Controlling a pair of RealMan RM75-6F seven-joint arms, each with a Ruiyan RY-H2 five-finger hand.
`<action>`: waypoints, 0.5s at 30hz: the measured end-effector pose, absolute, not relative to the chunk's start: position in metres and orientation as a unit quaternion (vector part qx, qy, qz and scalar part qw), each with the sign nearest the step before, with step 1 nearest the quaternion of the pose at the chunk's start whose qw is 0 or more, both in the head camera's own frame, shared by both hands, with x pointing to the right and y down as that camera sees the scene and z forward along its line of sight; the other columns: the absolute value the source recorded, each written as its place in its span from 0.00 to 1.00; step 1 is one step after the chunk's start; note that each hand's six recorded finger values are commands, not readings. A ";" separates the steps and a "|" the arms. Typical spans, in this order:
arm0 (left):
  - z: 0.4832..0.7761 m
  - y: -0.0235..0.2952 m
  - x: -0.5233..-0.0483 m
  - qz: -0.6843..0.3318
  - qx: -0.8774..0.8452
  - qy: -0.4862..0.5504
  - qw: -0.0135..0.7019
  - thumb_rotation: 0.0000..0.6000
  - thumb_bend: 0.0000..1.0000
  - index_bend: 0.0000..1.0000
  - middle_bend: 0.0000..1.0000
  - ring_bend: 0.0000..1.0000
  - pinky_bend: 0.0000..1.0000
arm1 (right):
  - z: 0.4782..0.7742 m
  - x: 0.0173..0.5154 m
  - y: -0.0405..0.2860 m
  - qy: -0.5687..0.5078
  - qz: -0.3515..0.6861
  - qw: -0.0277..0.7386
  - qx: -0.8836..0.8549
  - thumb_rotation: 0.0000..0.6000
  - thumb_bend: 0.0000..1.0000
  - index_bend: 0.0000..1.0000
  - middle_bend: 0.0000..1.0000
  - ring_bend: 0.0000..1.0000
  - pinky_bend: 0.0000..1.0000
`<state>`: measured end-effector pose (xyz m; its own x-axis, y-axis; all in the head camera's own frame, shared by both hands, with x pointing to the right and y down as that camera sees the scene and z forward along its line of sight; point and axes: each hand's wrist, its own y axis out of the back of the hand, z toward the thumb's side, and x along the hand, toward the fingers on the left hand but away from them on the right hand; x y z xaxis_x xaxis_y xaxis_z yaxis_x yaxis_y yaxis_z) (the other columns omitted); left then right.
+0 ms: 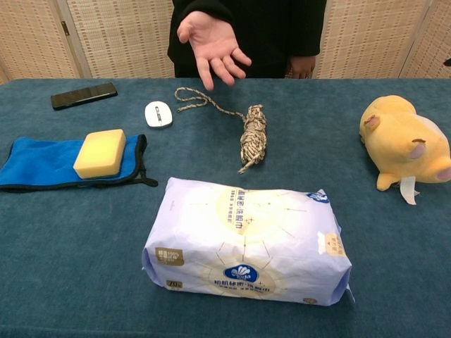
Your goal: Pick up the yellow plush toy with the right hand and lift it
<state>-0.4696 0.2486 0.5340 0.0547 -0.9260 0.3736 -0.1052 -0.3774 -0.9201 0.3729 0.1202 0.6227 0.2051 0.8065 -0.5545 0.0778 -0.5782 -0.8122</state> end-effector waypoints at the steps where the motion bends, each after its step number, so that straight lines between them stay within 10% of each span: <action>1: 0.534 0.248 -0.470 -0.549 -0.623 0.414 0.374 1.00 0.24 0.00 0.05 0.06 0.26 | 0.630 0.371 0.118 -0.314 0.548 0.329 -0.702 1.00 0.17 0.00 0.00 0.00 0.00; 15: 0.537 0.245 -0.474 -0.552 -0.624 0.416 0.364 1.00 0.24 0.00 0.05 0.06 0.26 | 0.684 0.371 0.115 -0.299 0.578 0.302 -0.697 1.00 0.17 0.00 0.00 0.00 0.00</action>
<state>-0.4739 0.2448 0.5370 0.0434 -0.9212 0.3866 -0.1169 -0.3890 -0.9138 0.3714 0.1153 0.6838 0.1535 0.7654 -0.6250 0.0677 -0.6392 -0.7661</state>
